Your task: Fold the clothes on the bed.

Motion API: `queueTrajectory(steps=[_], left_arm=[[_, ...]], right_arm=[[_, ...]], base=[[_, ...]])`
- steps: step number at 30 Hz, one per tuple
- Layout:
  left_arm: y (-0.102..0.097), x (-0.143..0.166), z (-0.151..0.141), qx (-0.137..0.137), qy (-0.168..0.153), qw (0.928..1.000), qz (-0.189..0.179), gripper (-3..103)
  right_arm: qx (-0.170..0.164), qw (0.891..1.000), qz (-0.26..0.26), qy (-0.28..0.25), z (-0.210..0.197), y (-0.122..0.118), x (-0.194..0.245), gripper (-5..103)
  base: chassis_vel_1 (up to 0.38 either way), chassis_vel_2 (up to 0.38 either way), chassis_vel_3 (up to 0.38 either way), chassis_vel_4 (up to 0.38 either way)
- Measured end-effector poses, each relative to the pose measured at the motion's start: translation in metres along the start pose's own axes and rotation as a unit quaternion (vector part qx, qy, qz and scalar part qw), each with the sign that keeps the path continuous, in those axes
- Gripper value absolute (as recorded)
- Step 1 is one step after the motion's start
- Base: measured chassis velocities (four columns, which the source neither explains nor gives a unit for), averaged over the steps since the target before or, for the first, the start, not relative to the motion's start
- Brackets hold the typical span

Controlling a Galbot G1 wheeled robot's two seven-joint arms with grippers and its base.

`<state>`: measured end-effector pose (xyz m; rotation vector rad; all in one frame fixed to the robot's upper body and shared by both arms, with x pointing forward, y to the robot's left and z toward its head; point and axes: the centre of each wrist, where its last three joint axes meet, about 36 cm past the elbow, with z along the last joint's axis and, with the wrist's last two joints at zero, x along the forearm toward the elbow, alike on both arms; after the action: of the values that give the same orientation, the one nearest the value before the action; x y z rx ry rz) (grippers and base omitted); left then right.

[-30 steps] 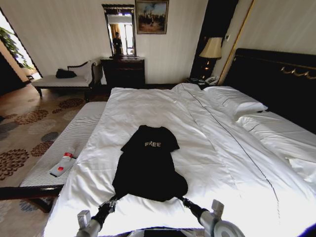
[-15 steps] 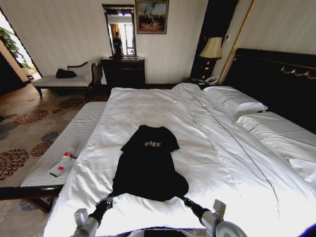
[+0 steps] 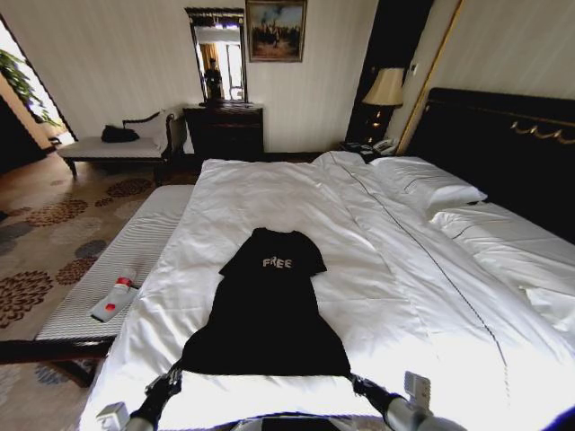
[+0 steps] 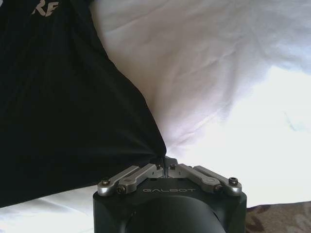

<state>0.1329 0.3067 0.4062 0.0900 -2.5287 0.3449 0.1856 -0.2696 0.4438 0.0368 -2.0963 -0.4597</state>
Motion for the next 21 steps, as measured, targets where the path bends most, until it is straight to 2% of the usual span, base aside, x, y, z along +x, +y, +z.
queueTrajectory(steps=[7,14,21], left_arm=[[0.001,0.013,0.019,-0.008,0.002,0.9999,-0.008,2],[0.005,0.026,0.034,-0.009,0.007,0.9998,-0.018,2],[0.003,0.023,0.043,-0.010,0.009,0.9997,-0.020,2]], right_arm=[[0.017,1.000,0.009,0.016,0.010,0.003,0.003,0],[0.016,0.999,0.008,0.027,0.024,0.012,-0.001,0],[0.019,0.999,0.011,0.028,0.029,0.013,-0.007,0]], base=[[0.000,0.000,0.000,0.000],[0.000,0.000,0.000,0.000],[0.000,0.000,0.000,0.000]])
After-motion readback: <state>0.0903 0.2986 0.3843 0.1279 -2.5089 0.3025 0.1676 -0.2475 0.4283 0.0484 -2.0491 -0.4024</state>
